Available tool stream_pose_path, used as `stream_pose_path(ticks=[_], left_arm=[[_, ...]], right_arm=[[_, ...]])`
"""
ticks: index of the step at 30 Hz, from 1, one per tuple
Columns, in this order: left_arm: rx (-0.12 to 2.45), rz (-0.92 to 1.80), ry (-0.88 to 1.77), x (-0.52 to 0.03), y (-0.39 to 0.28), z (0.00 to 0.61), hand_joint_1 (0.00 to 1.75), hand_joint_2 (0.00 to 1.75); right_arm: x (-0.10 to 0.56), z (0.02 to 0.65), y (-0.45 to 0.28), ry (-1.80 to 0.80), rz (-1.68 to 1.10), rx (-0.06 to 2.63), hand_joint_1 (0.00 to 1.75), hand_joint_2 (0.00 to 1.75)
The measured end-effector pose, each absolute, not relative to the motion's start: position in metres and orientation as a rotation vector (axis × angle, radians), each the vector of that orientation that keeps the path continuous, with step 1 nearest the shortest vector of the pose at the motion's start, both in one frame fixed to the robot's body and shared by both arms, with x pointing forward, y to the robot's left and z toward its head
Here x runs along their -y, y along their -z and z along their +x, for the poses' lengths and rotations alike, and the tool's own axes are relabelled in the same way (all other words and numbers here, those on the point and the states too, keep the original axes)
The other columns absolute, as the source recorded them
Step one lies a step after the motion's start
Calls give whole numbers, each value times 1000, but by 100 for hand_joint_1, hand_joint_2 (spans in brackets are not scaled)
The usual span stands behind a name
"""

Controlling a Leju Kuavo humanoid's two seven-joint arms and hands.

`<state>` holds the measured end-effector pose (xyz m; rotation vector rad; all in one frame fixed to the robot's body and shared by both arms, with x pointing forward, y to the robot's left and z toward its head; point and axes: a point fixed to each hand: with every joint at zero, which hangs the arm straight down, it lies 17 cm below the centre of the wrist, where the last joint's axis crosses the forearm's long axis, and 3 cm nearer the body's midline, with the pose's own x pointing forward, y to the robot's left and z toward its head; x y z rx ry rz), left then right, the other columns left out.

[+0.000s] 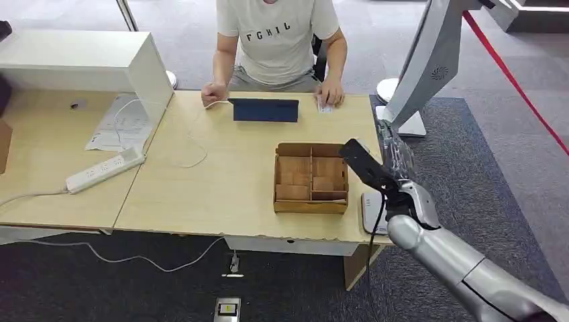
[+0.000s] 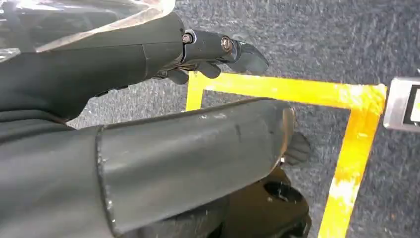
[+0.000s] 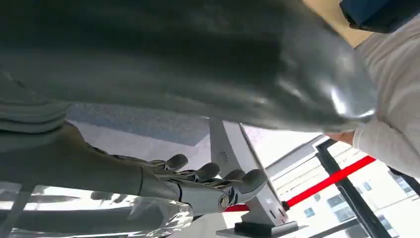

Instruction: Pass the card to the sensor for recognition and then transmit it.

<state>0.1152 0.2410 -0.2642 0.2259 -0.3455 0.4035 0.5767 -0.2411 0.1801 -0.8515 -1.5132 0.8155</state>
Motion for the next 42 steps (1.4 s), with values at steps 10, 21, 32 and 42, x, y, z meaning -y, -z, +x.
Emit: stream_pose_path(ticks=[10, 21, 32, 42], left_arm=[[324, 293, -438, -251, 264, 109, 0, 0], [317, 302, -463, -248, 263, 107, 0, 0], [339, 273, -454, -243, 262, 112, 0, 0], [356, 246, -438, -238, 262, 117, 0, 0]], right_arm=[[231, 521, -165, -820, -863, 1601, 0, 175], [196, 461, -149, -1010, -989, 1678, 0, 175], [165, 430, -134, -1157, -1028, 1666, 0, 175], [148, 432, -118, -1199, -1008, 1578, 0, 175]])
